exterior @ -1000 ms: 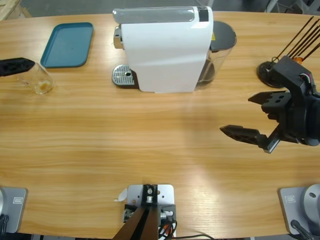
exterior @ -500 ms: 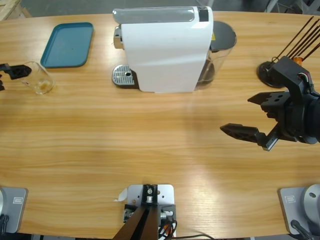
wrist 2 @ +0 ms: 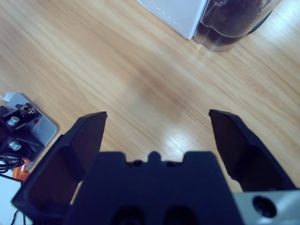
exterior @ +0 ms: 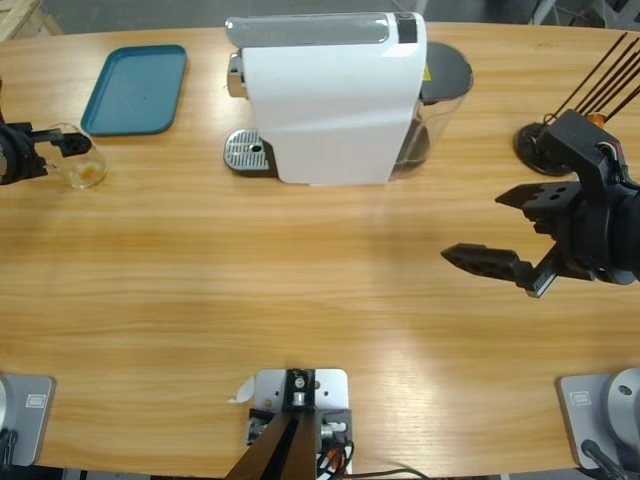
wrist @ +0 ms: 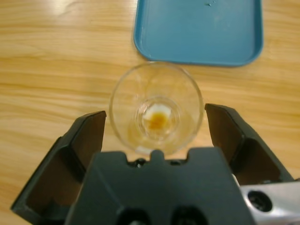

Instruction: Pour coffee

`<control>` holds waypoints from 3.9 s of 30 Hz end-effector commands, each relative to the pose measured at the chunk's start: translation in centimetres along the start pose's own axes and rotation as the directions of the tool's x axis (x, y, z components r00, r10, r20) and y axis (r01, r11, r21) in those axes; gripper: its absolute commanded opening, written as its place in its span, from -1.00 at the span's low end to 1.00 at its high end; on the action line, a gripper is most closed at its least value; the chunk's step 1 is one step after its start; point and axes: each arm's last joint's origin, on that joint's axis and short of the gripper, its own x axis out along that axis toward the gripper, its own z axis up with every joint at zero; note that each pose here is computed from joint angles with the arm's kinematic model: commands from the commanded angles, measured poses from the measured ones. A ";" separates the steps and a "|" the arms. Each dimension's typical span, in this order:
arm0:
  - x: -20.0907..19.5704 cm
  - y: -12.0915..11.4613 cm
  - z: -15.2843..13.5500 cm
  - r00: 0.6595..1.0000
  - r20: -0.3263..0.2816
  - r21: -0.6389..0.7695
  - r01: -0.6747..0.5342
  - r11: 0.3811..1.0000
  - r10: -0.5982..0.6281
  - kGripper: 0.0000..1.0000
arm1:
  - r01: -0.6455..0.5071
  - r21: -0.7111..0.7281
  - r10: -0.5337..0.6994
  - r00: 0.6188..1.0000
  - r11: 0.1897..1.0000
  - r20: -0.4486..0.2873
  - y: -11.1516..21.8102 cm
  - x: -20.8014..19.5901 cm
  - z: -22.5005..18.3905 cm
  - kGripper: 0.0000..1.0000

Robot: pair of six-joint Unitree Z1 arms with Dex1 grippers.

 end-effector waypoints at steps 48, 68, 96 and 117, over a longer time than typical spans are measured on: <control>-2.5 -6.2 4.1 0.799 -0.134 0.426 0.580 0.694 -0.586 -0.72 | 0.001 0.013 -0.001 1.000 1.000 -0.014 -0.7 0.4 -0.9 0.79; 3.1 -13.6 4.5 0.766 -0.223 0.624 0.588 0.515 -0.603 -0.68 | 0.002 0.023 -0.001 1.000 1.000 -0.014 -1.0 0.3 -1.1 0.78; 4.4 -16.3 4.0 0.714 -0.276 0.618 0.645 0.450 -0.644 0.75 | 0.008 0.046 -0.007 1.000 0.999 -0.023 -1.6 0.7 -0.8 0.78; 1.0 -13.3 3.4 0.716 -0.249 0.627 0.632 0.455 -0.652 0.99 | 0.008 0.048 -0.007 1.000 0.999 -0.022 -1.6 0.6 -0.9 0.78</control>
